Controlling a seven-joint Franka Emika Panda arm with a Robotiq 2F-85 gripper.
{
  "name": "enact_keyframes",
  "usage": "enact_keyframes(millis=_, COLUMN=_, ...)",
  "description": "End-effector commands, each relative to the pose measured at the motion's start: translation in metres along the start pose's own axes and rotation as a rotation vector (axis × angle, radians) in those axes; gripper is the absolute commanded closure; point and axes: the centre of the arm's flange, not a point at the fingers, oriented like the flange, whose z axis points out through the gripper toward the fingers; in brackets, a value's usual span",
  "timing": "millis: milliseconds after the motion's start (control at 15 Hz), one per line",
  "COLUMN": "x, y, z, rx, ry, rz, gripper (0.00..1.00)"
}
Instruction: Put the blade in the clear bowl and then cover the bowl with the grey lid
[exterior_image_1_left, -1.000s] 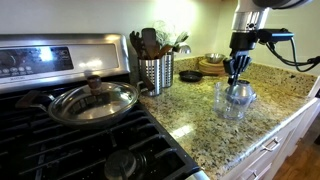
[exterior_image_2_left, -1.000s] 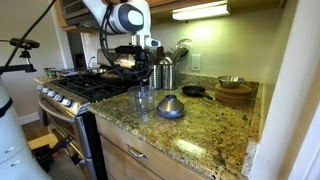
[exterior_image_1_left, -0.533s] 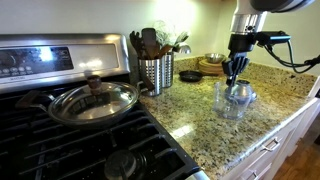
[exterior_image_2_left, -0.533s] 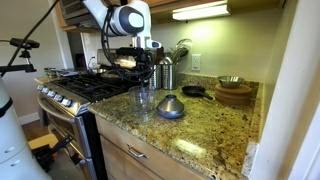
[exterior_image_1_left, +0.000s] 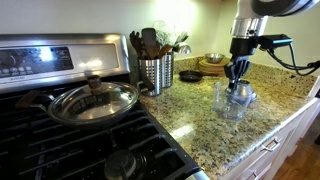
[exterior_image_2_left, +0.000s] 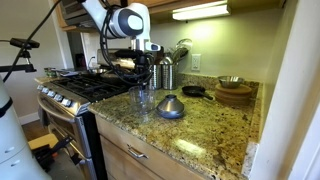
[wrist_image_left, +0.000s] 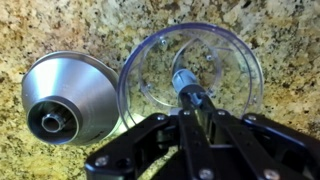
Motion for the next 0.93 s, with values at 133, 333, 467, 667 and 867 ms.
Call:
enact_keyframes(millis=133, x=-0.0029, y=0.0049, z=0.008, rx=0.003, ry=0.028, rz=-0.014, gripper=0.94)
enact_keyframes(millis=333, x=0.0004, y=0.0056, z=0.0079, rx=0.004, ry=0.056, rz=-0.019, gripper=0.94)
enact_keyframes(millis=467, x=0.0023, y=0.0069, z=0.0089, rx=-0.001, ry=0.043, rz=-0.013, gripper=0.94)
enact_keyframes(millis=667, x=-0.0012, y=0.0078, z=0.0091, rx=-0.015, ry=0.015, rz=-0.008, gripper=0.94)
enact_keyframes(millis=867, x=-0.0028, y=0.0083, z=0.0098, rx=-0.017, ry=0.017, rz=-0.01, gripper=0.94)
